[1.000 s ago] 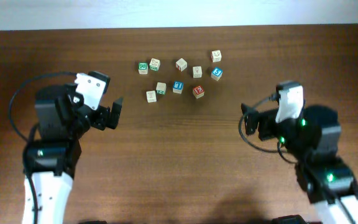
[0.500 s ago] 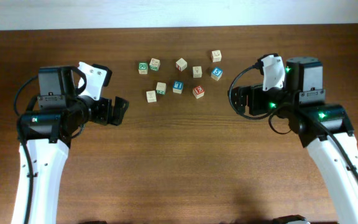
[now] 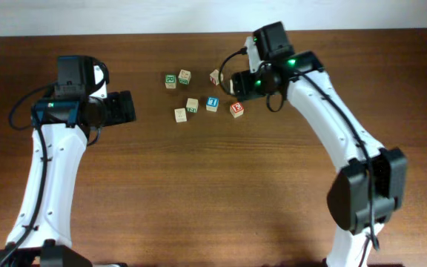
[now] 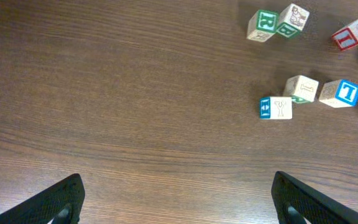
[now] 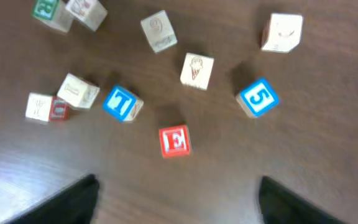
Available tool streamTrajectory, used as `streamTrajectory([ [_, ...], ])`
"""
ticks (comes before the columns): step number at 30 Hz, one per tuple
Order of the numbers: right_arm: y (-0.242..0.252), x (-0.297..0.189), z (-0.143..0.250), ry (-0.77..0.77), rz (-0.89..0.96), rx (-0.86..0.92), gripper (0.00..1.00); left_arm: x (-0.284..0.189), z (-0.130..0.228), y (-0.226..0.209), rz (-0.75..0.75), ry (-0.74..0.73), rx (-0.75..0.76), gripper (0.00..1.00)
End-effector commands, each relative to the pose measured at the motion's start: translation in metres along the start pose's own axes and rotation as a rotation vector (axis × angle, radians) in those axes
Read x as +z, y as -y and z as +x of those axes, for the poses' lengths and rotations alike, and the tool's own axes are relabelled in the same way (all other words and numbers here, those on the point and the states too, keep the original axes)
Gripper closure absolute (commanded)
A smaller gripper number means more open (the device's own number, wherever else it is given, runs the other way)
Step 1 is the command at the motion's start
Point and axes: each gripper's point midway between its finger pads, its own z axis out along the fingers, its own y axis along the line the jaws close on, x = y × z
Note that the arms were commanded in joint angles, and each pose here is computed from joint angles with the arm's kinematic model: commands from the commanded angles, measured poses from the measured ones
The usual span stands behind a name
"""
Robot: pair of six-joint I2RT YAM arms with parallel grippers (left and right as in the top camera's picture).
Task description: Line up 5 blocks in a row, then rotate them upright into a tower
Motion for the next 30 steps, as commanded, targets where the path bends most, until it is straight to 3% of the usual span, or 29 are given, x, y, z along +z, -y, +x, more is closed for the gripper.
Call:
streamTrajectory([
  [1,-0.005,0.037,0.001,-0.016,0.015,-0.017,0.37,-0.005,-0.009,-0.002,-0.011,0.027,-0.018,0.05],
  [4,-0.01,0.068,0.013,-0.061,0.012,-0.026,0.52,-0.005,-0.01,-0.002,-0.011,0.031,-0.018,0.04],
  [15,-0.005,0.124,0.037,-0.121,0.052,0.01,0.57,-0.005,-0.01,-0.002,-0.011,0.03,-0.018,0.01],
  [17,-0.002,0.127,0.036,-0.114,0.067,0.009,0.57,-0.005,-0.01,-0.002,-0.011,0.03,-0.018,0.01],
  [23,-0.004,0.127,0.049,-0.158,0.072,0.044,0.78,-0.005,-0.009,-0.002,-0.011,0.027,-0.018,0.0],
  [30,-0.006,0.102,0.095,-0.375,0.106,0.258,0.83,-0.005,-0.009,-0.002,-0.011,0.027,-0.018,0.01],
])
